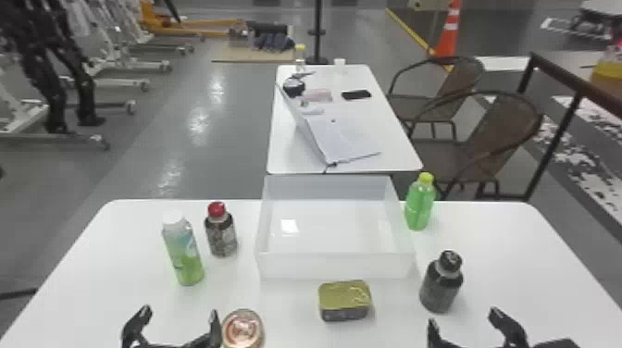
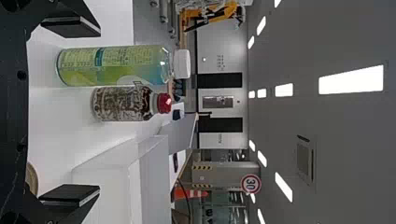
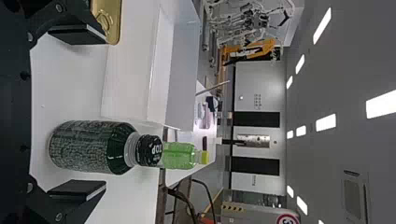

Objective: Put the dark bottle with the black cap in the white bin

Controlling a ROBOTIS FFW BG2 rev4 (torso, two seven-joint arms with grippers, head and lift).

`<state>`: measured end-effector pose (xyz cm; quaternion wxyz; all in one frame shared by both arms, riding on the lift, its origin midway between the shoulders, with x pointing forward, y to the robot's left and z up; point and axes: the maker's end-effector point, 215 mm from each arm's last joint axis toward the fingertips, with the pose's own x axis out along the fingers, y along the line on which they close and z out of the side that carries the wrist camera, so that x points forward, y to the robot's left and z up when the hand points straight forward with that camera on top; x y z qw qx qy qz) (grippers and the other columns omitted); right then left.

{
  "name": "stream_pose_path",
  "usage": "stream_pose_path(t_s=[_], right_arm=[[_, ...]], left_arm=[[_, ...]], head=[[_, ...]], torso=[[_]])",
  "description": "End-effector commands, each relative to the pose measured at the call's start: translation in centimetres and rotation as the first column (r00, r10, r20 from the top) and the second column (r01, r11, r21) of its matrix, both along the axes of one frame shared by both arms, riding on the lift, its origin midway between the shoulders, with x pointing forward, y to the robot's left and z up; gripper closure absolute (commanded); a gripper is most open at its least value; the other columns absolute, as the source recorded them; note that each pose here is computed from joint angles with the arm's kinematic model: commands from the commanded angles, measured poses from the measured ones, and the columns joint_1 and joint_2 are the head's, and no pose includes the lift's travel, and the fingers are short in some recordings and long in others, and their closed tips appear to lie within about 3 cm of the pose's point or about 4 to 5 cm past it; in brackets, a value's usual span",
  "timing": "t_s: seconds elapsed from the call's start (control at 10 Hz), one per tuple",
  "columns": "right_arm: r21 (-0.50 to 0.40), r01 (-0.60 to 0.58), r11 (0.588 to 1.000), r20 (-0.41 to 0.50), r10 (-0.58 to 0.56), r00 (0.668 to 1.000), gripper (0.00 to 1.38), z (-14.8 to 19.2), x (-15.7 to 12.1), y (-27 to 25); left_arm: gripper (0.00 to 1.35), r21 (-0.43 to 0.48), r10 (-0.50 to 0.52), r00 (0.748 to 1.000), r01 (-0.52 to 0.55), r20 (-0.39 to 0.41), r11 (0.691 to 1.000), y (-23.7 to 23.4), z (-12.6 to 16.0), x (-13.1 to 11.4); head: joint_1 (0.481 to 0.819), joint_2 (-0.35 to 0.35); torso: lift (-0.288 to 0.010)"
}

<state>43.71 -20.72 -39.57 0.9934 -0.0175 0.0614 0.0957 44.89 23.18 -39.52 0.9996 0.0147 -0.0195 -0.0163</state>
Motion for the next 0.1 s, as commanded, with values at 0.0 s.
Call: stream_pose_path(t_s=[0.0], right_arm=[[0.002,0.003,1.000,0.000,-0.003,1.000,0.19,-0.03,0.05,-0.10]], left_arm=[[0.12,-0.002,0.004,1.000,-0.004,-0.002,1.000,0.10,-0.11,-0.08]], head=[[0.549,0.000]], torso=[[-0.100]])
